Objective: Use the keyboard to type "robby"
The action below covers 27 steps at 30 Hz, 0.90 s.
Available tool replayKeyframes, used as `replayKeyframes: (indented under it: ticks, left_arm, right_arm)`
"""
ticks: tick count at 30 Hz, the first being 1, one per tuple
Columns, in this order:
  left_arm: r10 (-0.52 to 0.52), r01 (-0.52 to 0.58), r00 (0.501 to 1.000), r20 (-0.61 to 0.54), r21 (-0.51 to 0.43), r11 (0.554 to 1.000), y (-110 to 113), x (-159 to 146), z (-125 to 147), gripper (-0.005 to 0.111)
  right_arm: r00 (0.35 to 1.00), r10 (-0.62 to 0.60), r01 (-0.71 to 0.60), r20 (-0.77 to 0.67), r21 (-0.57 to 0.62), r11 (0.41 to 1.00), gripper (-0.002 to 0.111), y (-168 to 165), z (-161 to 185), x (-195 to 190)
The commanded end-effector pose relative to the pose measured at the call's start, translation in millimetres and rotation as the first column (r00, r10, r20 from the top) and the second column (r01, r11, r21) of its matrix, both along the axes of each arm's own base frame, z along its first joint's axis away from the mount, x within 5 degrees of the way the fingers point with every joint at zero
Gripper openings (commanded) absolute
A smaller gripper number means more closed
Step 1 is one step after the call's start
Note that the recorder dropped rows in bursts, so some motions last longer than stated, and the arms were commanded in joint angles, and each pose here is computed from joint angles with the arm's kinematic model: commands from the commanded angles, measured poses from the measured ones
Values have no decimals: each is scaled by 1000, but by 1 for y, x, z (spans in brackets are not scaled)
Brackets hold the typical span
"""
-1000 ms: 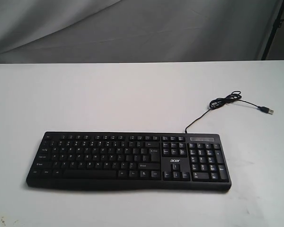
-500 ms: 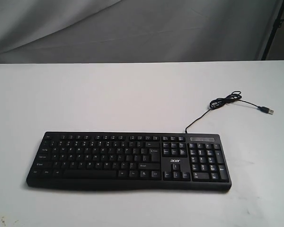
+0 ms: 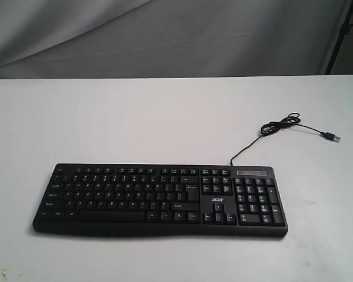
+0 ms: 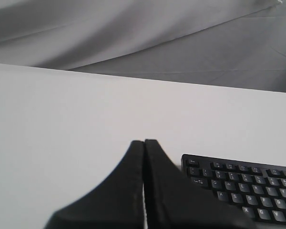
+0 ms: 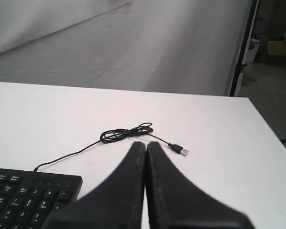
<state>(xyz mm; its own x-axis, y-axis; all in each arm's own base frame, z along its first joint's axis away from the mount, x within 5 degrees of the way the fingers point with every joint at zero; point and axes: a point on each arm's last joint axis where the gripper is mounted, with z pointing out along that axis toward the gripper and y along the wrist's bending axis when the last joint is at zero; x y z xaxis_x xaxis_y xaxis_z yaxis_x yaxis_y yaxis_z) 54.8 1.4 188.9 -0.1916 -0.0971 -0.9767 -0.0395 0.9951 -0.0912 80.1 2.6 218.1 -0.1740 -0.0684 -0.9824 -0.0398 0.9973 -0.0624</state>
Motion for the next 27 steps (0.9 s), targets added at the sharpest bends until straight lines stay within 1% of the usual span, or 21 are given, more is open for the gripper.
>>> replayKeyframes:
  ticks: [1, 2, 5, 9, 10, 12, 14, 19, 21, 27]
  left_arm:
    - [-4, 4, 1000, 2, -13, 1000, 0, 0, -1, 0]
    - [-4, 4, 1000, 2, -13, 1000, 0, 0, -1, 0]
    - [-4, 4, 1000, 2, -13, 1000, 0, 0, -1, 0]
    - [-4, 4, 1000, 2, -13, 1000, 0, 0, -1, 0]
    - [-4, 4, 1000, 2, -13, 1000, 0, 0, -1, 0]
    - [-4, 4, 1000, 2, -13, 1000, 0, 0, -1, 0]
    - [-4, 4, 1000, 2, -13, 1000, 0, 0, -1, 0]
    - [-4, 4, 1000, 2, -13, 1000, 0, 0, -1, 0]
    - [-4, 4, 1000, 2, -13, 1000, 0, 0, -1, 0]
    - [-4, 4, 1000, 2, -13, 1000, 0, 0, -1, 0]
  right_arm:
    - [998, -54, 55, -21, 28, 998, 0, -4, -4, -1]
    - [996, -88, 88, -3, -6, 996, 0, -7, -6, -1]
    - [991, -135, 135, 9, -53, 989, 0, -11, -13, -4]
    - [990, -139, 140, 26, -57, 989, 0, -11, -22, -9]
    - [989, -137, 140, 53, -57, 988, 0, -11, -20, -12]
    - [992, -127, 128, 10, -47, 991, 0, -9, -25, -16]
    - [993, -120, 119, -1, -44, 992, 0, -8, -27, -20]
    - [996, -56, 53, -72, -42, 998, 0, -3, -35, -26]
    - [996, -49, 44, -71, -61, 997, 0, -3, -35, -26]
    - [996, -46, 43, -72, -45, 998, 0, -2, -35, -26]
